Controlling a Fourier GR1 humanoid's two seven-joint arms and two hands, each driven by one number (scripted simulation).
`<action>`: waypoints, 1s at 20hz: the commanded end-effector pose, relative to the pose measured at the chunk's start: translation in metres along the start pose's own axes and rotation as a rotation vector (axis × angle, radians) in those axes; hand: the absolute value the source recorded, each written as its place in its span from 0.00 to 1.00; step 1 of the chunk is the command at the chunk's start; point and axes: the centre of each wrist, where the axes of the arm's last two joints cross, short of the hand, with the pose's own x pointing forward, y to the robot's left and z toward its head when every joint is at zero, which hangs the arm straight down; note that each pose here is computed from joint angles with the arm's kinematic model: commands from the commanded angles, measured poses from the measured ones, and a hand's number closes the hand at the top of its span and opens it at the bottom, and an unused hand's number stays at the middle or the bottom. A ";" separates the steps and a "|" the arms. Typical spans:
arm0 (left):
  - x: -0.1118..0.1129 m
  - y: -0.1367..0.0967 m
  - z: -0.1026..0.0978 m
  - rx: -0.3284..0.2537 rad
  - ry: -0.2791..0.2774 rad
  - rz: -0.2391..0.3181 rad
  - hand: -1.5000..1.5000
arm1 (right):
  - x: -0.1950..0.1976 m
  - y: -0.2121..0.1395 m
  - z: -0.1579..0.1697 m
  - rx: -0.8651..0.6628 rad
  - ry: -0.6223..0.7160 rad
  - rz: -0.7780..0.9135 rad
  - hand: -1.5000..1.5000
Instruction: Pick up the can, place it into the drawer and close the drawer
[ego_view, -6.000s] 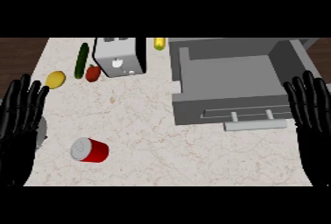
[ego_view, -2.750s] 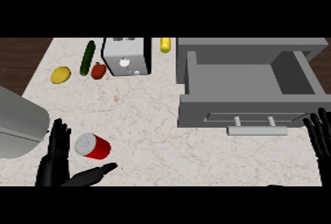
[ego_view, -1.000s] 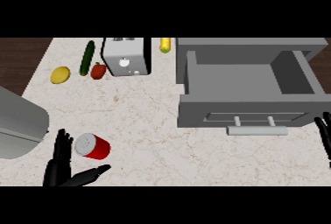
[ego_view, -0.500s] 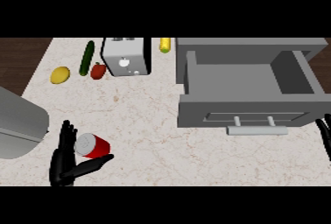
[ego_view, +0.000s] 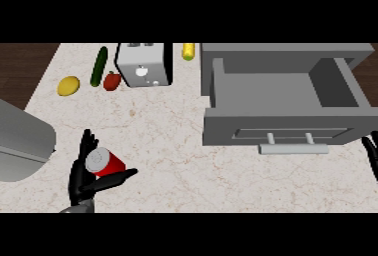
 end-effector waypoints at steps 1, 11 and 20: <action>-0.010 -0.018 0.007 -0.021 -0.010 0.023 0.00 | 0.001 0.005 0.016 0.011 0.001 0.001 0.00; 0.025 -0.028 -0.019 -0.096 -0.020 0.099 1.00 | 0.009 -0.013 0.008 -0.021 0.001 0.010 0.00; 0.042 -0.004 -0.057 -0.132 -0.066 0.130 1.00 | 0.003 -0.007 0.026 -0.017 -0.018 -0.010 0.00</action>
